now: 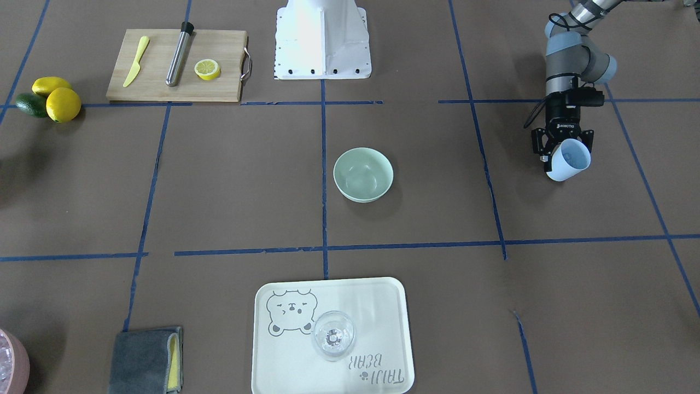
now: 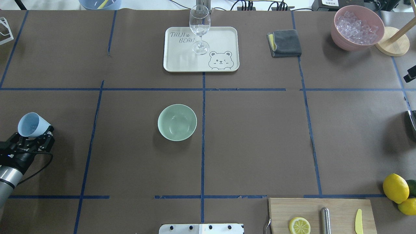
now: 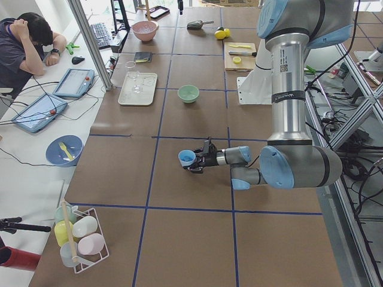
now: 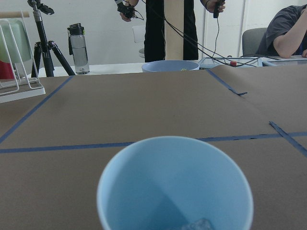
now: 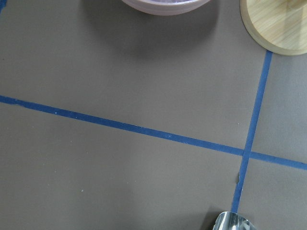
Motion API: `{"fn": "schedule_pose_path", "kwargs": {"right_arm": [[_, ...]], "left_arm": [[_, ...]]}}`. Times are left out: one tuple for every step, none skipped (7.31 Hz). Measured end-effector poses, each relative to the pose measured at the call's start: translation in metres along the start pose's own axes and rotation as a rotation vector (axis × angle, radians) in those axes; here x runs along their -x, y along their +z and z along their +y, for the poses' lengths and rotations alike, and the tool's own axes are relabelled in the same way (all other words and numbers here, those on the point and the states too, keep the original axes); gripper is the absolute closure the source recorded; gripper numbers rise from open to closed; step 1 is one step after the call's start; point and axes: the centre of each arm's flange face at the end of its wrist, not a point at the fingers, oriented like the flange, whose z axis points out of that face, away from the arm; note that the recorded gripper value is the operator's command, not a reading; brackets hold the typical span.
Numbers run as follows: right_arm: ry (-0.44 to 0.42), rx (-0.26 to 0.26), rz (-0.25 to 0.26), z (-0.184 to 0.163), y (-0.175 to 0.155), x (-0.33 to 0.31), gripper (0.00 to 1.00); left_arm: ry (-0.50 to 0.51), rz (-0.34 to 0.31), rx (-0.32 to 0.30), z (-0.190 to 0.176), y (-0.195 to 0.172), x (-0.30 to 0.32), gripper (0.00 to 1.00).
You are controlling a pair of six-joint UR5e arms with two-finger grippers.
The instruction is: Pour ice into bowl
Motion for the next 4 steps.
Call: {"fn": "schedule_pose_path", "kwargs": {"right_arm": [[0.001,0.0,0.0,0.001,0.0,-0.001,0.0],[0.003,0.001,0.001,0.002,0.0,-0.003,0.0],[0.008,0.003,0.002,0.005,0.001,-0.007,0.0],[0.015,0.005,0.004,0.008,0.001,-0.011,0.0]], "left_arm": [[0.06,0.027,-0.007,-0.01,-0.002,-0.011,1.0],[0.102,0.078,-0.003,-0.024,-0.005,-0.026,1.0],[0.133,0.138,0.005,-0.041,-0.007,-0.045,1.0],[0.167,0.181,-0.002,-0.057,-0.006,-0.062,1.0]]}}
